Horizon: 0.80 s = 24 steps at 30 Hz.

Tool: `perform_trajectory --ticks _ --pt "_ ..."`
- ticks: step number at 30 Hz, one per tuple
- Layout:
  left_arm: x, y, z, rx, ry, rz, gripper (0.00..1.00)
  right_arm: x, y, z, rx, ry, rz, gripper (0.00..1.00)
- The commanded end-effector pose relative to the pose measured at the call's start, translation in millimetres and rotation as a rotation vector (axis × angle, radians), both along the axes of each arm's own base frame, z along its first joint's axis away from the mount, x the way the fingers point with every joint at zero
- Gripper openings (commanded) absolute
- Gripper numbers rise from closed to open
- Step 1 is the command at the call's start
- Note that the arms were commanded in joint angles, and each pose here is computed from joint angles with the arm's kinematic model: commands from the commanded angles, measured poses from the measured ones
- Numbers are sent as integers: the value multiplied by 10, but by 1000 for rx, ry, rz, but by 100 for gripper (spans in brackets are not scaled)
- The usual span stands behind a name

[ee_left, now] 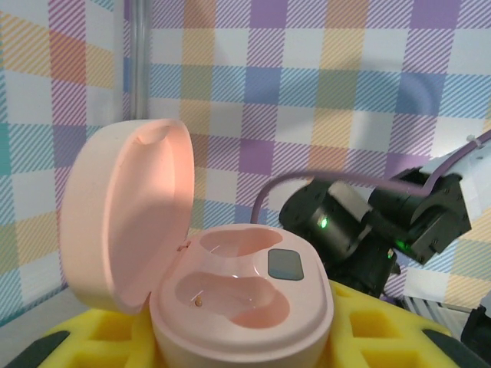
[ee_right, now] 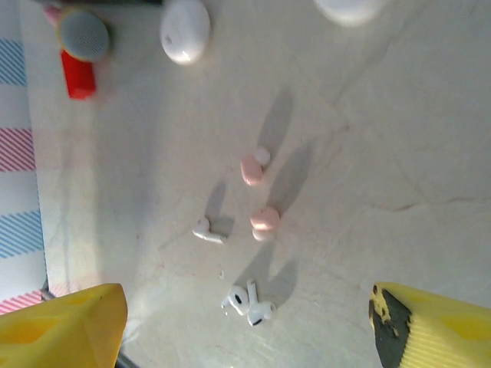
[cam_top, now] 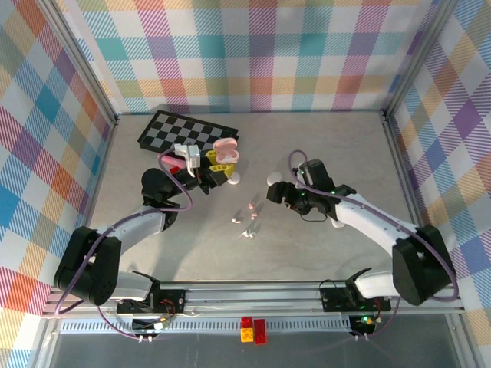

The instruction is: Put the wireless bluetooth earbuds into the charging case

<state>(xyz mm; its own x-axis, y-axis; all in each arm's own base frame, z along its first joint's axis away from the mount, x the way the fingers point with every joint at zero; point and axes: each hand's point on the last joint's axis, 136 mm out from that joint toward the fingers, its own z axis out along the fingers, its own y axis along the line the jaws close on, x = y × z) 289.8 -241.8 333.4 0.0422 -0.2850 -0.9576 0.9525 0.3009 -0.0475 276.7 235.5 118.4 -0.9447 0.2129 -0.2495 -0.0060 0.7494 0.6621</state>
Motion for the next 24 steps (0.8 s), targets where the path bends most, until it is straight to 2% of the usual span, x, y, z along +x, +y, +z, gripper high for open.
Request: perform_trajectory --ticks 1,6,12,15,18,24 --pt "-50 115 168 -34 -59 23 26 -33 310 109 96 57 40 81" --pt "-31 158 198 -42 -64 41 26 -73 561 -167 119 138 14 78" --pt "-27 181 216 -43 -67 45 27 -69 711 -442 86 189 4 59" --pt "-28 185 219 -43 -67 44 26 -47 728 -521 67 198 8 54" --pt "-27 186 216 -42 -67 44 26 -22 724 -614 38 208 9 50" --pt "-17 198 224 -45 -67 52 26 48 776 -746 5 215 27 49"
